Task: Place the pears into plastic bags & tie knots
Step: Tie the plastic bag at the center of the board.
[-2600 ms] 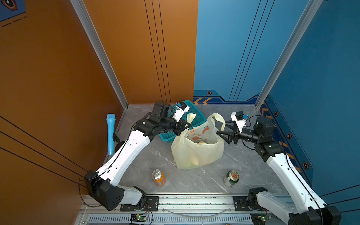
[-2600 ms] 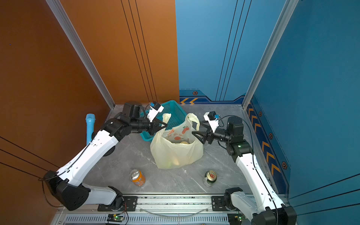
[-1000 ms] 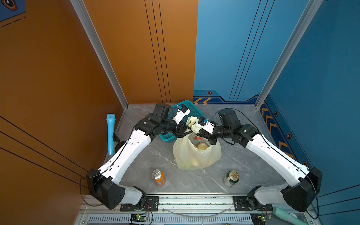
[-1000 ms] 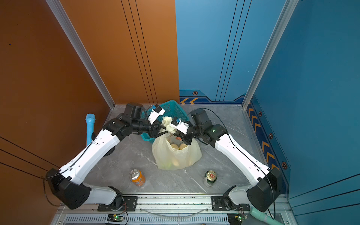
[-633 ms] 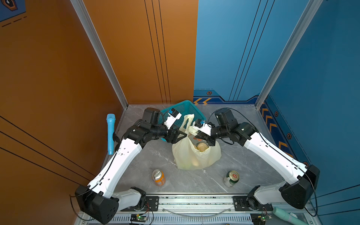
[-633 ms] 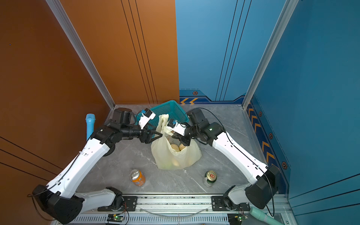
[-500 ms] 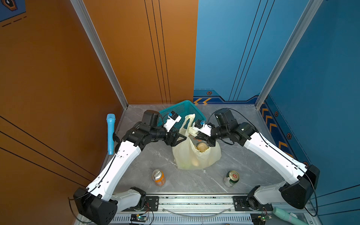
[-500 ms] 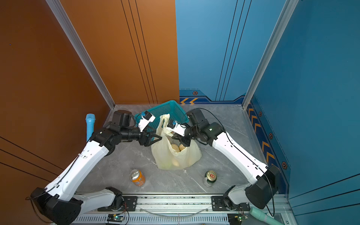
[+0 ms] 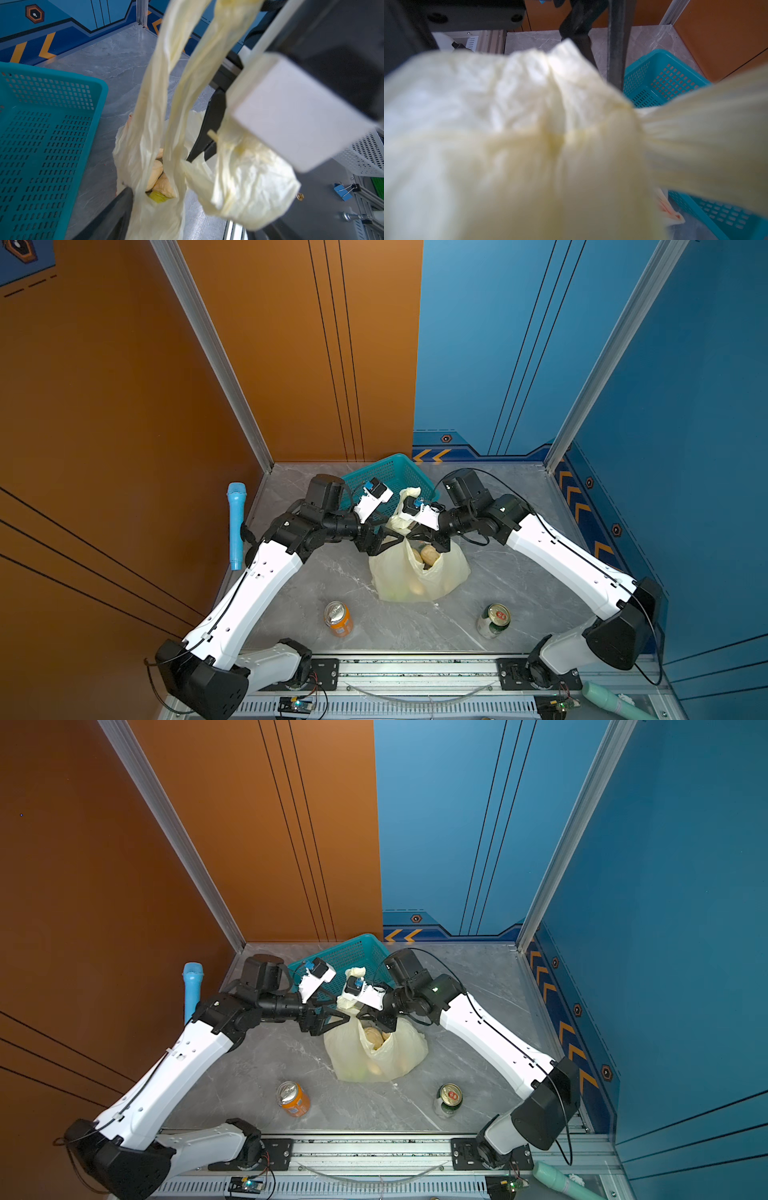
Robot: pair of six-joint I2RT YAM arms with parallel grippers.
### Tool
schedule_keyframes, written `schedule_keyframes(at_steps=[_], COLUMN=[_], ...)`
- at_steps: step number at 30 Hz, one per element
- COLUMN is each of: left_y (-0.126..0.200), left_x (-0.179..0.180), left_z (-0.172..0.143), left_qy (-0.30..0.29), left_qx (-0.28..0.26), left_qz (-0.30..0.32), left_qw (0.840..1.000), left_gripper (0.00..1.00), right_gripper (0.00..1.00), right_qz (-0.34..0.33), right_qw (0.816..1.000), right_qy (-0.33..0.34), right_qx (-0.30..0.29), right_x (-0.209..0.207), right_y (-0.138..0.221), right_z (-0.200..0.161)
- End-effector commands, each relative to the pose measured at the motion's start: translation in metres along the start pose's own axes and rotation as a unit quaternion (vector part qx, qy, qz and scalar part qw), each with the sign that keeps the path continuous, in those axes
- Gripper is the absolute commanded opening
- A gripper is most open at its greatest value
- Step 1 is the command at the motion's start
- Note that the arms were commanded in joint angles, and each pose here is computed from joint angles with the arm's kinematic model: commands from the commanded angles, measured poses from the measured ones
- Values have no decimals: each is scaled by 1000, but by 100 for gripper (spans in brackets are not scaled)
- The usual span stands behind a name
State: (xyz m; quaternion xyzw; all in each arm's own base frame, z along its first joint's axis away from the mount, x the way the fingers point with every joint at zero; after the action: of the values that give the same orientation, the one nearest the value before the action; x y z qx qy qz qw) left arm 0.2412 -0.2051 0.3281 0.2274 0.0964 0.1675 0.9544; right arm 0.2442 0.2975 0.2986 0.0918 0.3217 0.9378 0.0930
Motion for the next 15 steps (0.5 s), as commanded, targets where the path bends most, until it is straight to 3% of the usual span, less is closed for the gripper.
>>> schedule_keyframes(at_steps=[1,5,10,12,15], left_y=[-1,-6,-16,-19,-22], left_x=[7,25,25,22,20], left_z=[14,16,19,22,25], left_qy=[-13,7,10,6,6], left_qx=[-21,-26,-35,-47,-61], left_qz=[9,28,-13,-39,-65], left_qw=[1000,999,999,998,996], left_gripper=[80,81,82,75,51], right_gripper=[0,0,0,0,0], right_qz=[17,16,-4,-14,-36], right_qw=[1000,1000,1000,1000,999], right_qy=[10,11,0,-6,-15], right_qx=[4,5,-2,-6,-14], right_x=[11,12,5,1,-5], right_y=[0,0,2,3,8], right_z=[5,4,6,6,6])
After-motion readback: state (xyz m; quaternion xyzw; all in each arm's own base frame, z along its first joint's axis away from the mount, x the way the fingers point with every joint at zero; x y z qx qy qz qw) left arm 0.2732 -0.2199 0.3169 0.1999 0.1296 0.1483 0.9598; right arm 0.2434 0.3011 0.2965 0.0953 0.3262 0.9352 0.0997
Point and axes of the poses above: each gripper's point midway between its finger pads, its own y axis back along the fingers, its own x axis along the line the jaws close on, z = x × y, the point moved 4 cm from there along y, back along the fingers, and after that the axes turned 12 degrees about -y, right-handed, at the moved point
